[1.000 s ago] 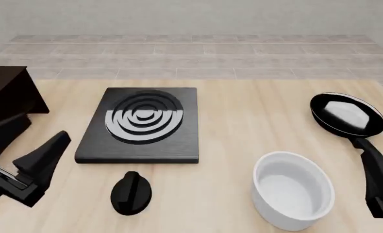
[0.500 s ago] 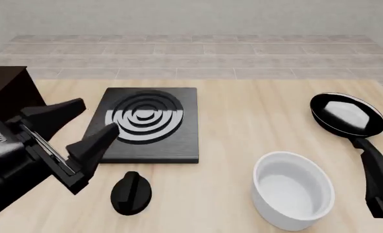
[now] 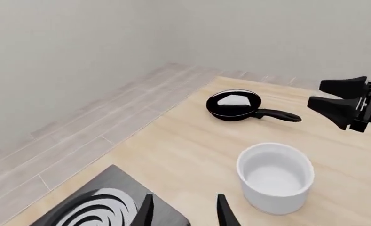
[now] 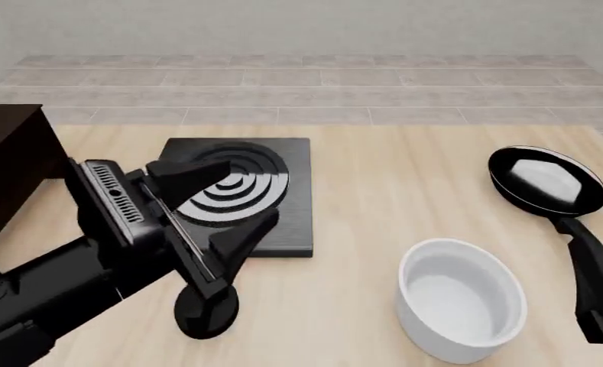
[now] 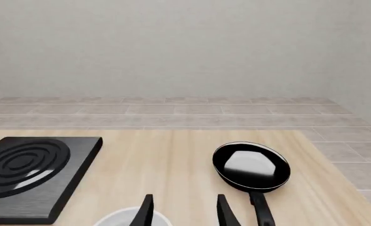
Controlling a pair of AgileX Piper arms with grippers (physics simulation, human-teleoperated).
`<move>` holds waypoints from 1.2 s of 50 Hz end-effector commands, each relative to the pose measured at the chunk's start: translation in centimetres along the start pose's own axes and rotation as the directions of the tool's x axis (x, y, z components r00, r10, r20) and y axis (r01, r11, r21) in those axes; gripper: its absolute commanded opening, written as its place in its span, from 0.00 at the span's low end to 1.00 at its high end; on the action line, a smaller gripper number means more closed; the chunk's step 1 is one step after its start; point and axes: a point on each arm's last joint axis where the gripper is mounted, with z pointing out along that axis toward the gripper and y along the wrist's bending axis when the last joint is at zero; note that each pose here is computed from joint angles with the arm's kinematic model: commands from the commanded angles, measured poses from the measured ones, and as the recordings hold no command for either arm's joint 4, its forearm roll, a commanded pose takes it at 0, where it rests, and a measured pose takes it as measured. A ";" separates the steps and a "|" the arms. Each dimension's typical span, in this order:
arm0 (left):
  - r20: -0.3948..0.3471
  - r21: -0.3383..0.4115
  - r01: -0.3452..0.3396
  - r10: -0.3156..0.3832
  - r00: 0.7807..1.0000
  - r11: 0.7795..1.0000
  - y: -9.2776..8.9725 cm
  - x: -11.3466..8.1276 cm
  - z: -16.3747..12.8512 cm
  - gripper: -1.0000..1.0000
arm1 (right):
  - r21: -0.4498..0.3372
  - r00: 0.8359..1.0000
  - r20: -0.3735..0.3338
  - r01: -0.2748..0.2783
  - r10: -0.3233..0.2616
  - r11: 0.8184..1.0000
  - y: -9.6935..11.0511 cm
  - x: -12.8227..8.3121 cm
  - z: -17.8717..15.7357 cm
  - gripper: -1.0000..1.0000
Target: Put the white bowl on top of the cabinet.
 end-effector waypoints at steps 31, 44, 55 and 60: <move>-0.280 0.189 0.028 0.027 0.960 0.982 -4.6 -1.6 12.6 1.00 | 0.000 1.000 0.000 0.000 0.000 1.000 0.0 0.0 0.0 1.00; -0.352 0.205 0.050 0.026 0.936 0.978 -5.6 -0.4 14.7 1.00 | 0.000 1.000 0.000 0.000 0.000 1.000 0.0 0.0 0.0 1.00; -0.431 0.210 0.112 -0.011 0.903 0.971 -7.0 -0.1 16.7 1.00 | 0.000 1.000 0.000 0.000 0.000 1.000 0.0 0.0 0.0 1.00; -0.450 0.208 0.124 -0.017 0.893 0.970 -7.3 0.3 17.7 1.00 | 0.000 1.000 0.000 0.000 0.000 1.000 0.0 0.0 0.0 1.00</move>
